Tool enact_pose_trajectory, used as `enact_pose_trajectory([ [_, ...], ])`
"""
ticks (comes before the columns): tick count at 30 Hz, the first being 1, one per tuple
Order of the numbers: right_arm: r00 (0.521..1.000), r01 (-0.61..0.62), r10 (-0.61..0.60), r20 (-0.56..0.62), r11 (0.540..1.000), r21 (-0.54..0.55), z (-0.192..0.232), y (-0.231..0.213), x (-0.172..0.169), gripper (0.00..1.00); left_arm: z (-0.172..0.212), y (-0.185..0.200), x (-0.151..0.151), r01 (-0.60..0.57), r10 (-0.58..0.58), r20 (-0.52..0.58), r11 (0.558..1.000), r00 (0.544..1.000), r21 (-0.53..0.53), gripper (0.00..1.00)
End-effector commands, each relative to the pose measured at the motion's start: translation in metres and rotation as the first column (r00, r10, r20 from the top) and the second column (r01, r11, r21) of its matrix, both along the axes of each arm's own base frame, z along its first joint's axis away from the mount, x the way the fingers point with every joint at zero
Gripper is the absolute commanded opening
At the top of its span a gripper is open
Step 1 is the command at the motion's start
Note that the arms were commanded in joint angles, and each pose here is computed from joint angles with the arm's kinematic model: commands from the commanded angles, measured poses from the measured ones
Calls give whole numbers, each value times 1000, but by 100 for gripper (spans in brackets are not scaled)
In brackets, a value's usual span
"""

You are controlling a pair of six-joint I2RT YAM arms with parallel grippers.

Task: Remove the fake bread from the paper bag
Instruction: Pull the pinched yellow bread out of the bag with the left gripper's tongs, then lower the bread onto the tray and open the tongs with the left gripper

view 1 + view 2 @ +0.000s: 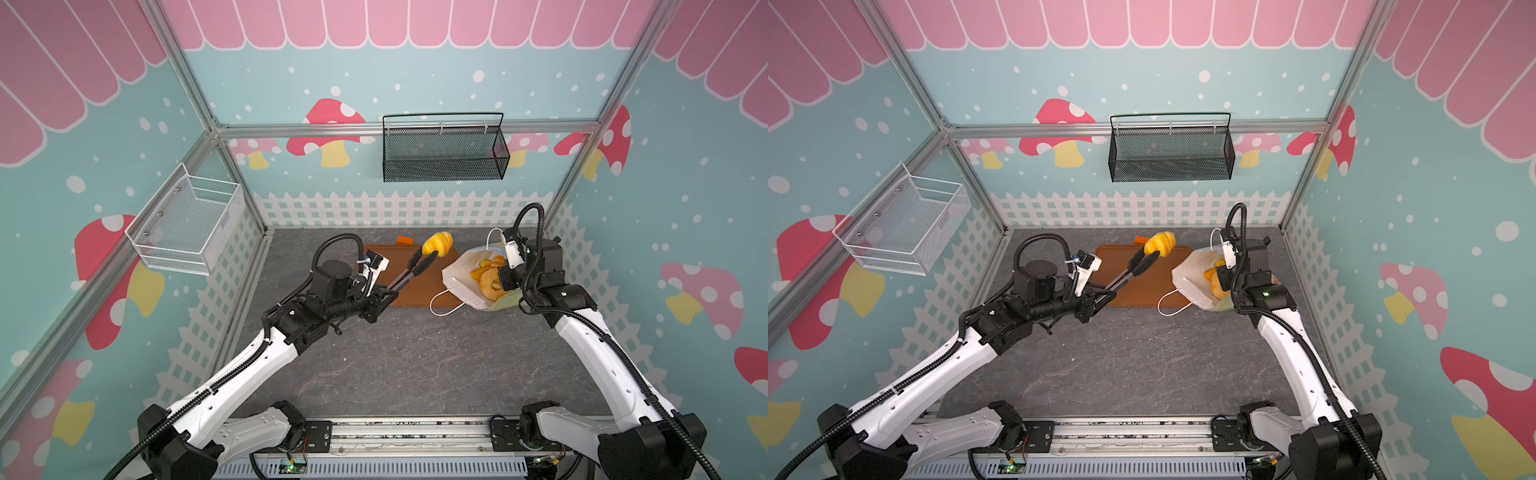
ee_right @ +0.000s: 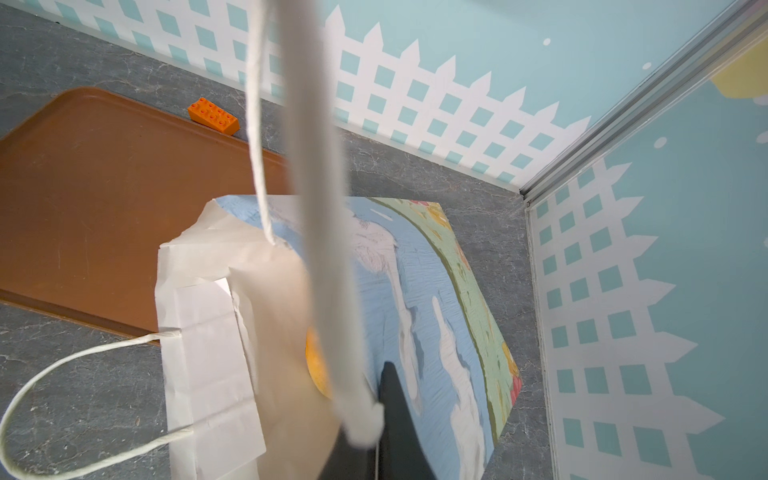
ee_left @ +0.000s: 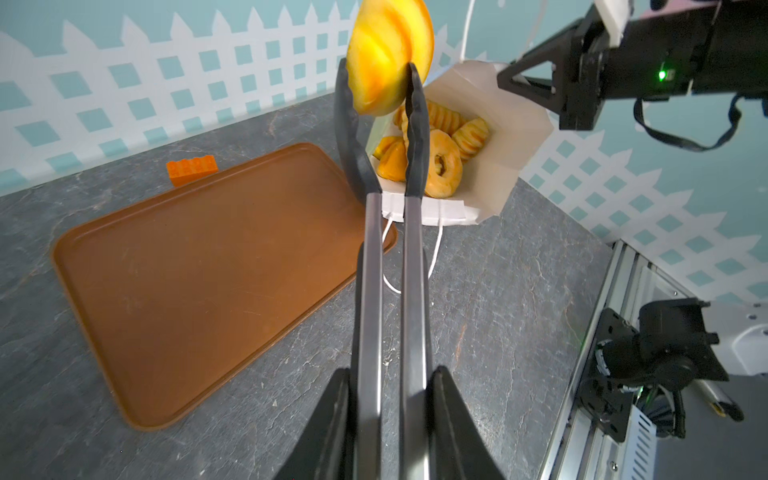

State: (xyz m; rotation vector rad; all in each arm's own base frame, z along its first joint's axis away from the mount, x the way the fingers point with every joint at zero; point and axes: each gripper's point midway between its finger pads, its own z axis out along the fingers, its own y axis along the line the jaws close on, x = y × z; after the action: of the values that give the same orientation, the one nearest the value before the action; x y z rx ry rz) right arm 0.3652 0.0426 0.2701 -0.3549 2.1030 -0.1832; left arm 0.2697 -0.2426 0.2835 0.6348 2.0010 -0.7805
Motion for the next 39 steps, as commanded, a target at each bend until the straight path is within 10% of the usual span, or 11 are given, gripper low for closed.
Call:
enact_pose_trajectory([
  [1, 1000, -8, 8, 18, 1000, 9, 0, 3, 2, 0, 11, 10, 10, -58, 47, -71, 984, 996, -166, 0],
  [15, 983, -171, 169, 66, 985, 24, 0, 24, -18, 0, -98, 71, 100, -419, 232, -575, 882, 785, -216, 0],
  [39, 974, -219, 218, 66, 976, 8, -1, 29, -25, 0, -155, 89, 162, -517, 221, -701, 821, 678, -242, 0],
])
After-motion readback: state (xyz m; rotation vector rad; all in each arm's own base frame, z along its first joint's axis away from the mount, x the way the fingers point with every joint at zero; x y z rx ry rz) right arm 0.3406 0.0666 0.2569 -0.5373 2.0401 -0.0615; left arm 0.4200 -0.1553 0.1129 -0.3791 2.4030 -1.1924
